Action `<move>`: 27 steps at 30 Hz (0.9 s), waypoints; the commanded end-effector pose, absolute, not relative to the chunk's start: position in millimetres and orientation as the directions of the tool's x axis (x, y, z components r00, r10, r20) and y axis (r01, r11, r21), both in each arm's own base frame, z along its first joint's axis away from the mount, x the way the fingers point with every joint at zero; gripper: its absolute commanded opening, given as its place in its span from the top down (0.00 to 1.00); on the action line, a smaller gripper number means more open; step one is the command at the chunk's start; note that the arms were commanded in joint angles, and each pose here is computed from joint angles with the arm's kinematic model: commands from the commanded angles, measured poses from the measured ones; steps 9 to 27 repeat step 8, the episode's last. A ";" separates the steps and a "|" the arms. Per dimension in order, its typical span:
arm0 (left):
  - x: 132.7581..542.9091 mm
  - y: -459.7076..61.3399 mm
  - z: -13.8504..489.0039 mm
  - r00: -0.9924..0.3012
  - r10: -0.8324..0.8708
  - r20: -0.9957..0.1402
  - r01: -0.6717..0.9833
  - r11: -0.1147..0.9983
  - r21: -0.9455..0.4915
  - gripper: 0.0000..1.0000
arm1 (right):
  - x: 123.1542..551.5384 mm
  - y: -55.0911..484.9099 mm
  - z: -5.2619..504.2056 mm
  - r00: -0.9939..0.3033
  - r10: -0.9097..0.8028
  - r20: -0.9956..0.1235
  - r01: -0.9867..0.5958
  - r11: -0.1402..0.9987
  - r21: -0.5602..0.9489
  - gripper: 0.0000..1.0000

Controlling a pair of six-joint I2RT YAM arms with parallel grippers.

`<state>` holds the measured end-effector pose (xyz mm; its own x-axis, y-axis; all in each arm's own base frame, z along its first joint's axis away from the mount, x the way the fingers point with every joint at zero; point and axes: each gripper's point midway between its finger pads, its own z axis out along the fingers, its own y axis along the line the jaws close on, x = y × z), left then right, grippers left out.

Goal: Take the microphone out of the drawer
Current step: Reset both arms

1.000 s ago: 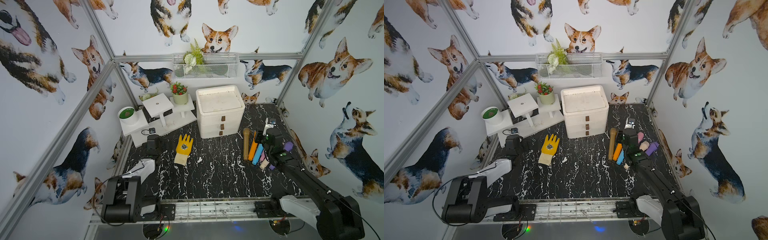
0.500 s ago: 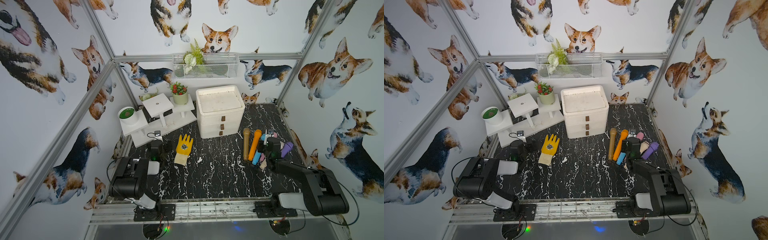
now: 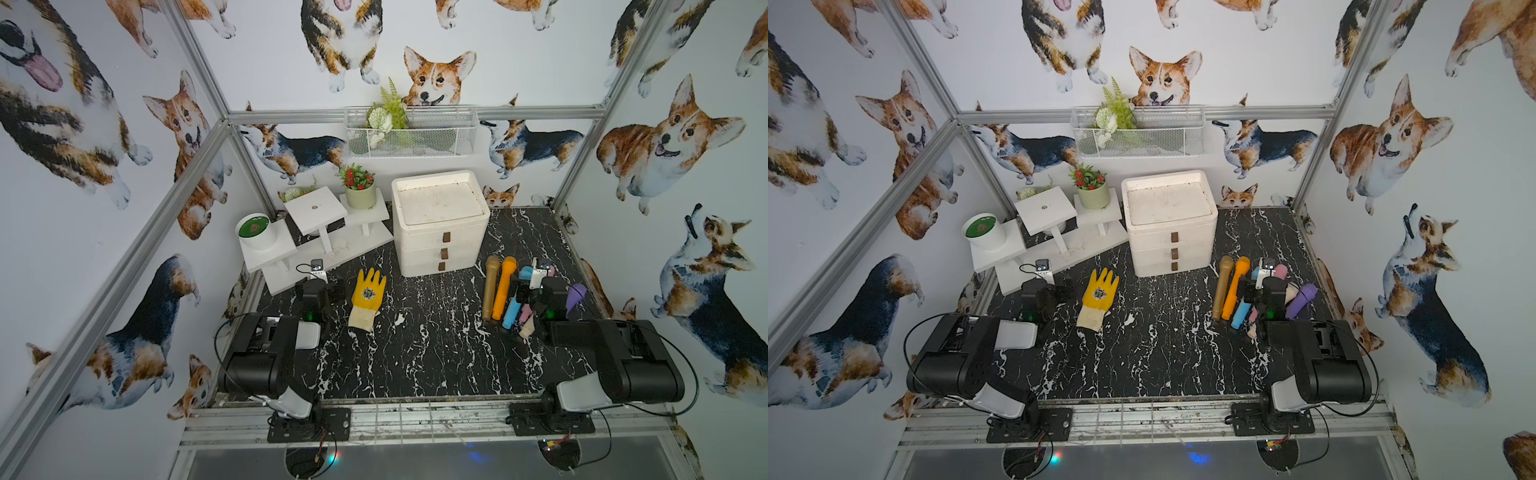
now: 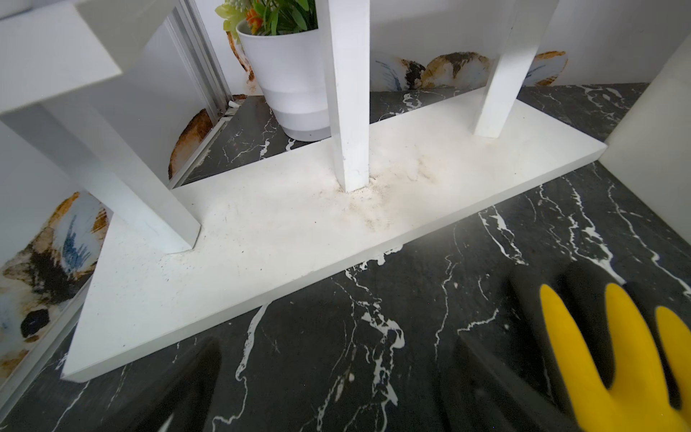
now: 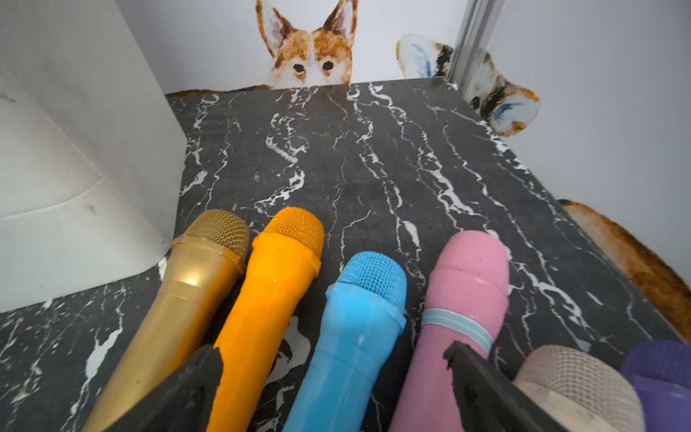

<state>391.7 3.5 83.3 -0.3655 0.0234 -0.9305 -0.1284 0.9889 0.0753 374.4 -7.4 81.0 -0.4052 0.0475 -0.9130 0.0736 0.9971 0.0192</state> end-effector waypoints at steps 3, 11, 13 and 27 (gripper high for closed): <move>399.2 2.3 88.9 -0.353 0.035 -0.935 -0.123 0.989 0.083 0.00 | 378.6 -5.9 88.4 -0.377 0.061 -0.924 0.066 0.997 0.039 0.00; 395.7 1.5 90.5 -0.338 0.032 -0.940 -0.112 0.991 0.073 0.00 | 378.4 -5.8 88.0 -0.382 0.062 -0.922 0.066 0.997 0.039 0.00; 395.7 1.5 90.5 -0.338 0.032 -0.940 -0.112 0.991 0.073 0.00 | 378.4 -5.8 88.0 -0.382 0.062 -0.922 0.066 0.997 0.039 0.00; 395.7 1.5 90.5 -0.338 0.032 -0.940 -0.112 0.991 0.073 0.00 | 378.4 -5.8 88.0 -0.382 0.062 -0.922 0.066 0.997 0.039 0.00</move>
